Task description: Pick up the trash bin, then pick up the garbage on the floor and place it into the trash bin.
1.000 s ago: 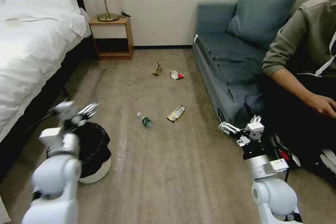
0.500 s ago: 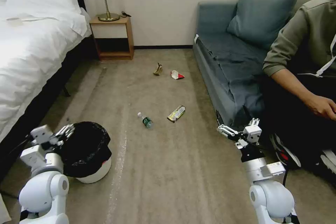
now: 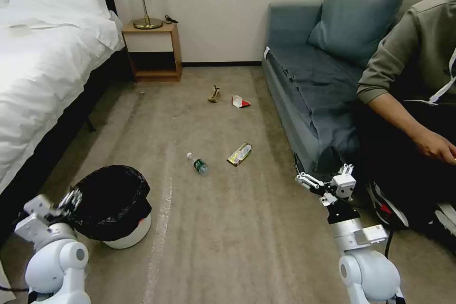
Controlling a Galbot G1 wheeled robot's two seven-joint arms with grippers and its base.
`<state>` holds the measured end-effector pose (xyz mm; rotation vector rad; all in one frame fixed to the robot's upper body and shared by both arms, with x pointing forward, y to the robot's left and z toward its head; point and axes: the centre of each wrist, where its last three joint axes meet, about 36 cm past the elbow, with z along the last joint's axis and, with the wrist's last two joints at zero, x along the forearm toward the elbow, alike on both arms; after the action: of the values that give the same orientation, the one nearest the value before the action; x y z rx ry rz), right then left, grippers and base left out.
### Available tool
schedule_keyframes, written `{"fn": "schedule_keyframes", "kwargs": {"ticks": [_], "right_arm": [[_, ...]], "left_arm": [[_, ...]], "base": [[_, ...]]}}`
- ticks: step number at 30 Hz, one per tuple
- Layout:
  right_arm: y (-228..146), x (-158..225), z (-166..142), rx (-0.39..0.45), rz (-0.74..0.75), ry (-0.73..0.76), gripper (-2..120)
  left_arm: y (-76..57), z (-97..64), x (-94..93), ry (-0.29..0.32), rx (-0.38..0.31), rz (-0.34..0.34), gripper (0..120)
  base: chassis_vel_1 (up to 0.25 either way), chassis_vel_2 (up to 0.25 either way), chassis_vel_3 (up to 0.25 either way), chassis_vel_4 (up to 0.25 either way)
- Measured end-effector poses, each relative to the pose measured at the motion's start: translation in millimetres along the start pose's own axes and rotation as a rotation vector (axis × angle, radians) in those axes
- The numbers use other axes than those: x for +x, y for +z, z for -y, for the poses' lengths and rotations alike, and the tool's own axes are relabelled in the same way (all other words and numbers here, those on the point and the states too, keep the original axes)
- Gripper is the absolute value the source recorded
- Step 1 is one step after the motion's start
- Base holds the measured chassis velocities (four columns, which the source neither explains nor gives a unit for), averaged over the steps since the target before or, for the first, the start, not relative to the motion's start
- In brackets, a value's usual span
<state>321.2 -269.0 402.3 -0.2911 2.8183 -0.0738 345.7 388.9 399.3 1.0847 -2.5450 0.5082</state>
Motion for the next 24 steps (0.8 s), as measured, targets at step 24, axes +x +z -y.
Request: {"fn": "schedule_keyframes", "kwargs": {"ticks": [24], "right_arm": [[2,18,0,0.023,0.0,-0.019,100]], "left_arm": [[27.6,15.0,-31.9,0.036,0.01,-0.143,72]], "base": [[0.0,0.0,0.0,0.0]]}}
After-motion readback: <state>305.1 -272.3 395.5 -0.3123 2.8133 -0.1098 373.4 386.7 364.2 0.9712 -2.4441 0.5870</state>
